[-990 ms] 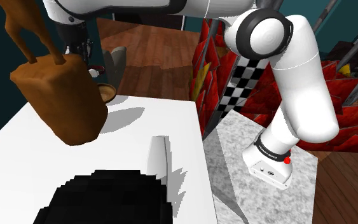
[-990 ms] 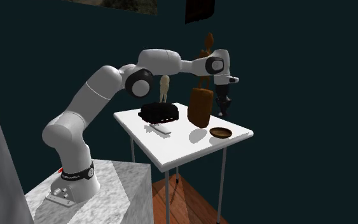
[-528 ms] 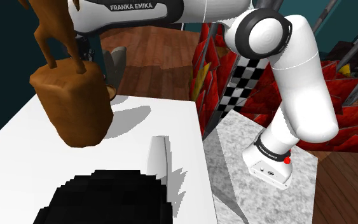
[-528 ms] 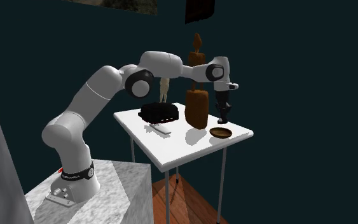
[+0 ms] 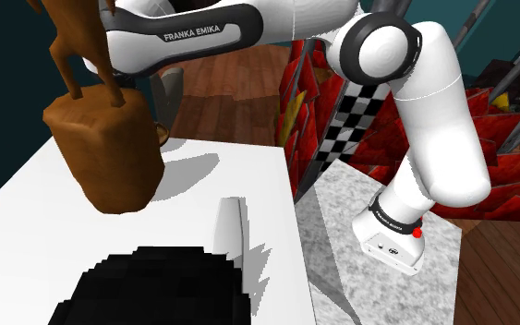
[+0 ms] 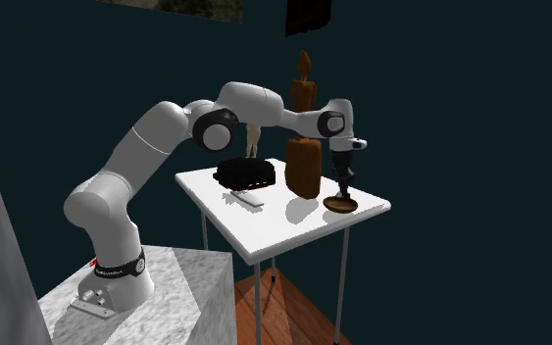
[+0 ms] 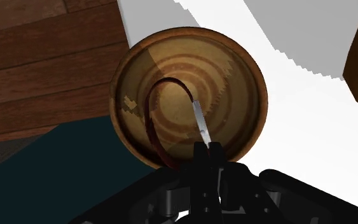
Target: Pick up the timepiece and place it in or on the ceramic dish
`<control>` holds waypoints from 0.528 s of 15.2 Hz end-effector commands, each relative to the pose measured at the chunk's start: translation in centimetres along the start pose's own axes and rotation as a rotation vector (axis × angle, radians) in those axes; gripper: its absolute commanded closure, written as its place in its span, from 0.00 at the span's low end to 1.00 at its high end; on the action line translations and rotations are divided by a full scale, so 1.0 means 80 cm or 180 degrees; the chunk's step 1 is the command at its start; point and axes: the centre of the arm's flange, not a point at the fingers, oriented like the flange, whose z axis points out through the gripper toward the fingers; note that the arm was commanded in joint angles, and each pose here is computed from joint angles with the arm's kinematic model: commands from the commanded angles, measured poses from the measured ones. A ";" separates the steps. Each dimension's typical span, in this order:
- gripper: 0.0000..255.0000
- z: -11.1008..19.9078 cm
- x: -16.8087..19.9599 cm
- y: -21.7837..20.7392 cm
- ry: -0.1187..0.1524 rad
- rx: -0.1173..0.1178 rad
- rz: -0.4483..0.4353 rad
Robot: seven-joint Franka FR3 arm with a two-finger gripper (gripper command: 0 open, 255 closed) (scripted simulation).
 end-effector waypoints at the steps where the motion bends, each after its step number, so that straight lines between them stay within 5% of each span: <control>1: 1.00 0.002 -0.001 -0.001 0.0002 0.0000 0.0000; 6: 1.00 0.002 -0.001 -0.001 0.0002 0.0000 0.0000; 7: 0.00 0.002 -0.001 -0.001 0.0002 0.0000 0.0000; 8: 0.00 0.002 -0.001 -0.001 0.0002 0.0000 0.0000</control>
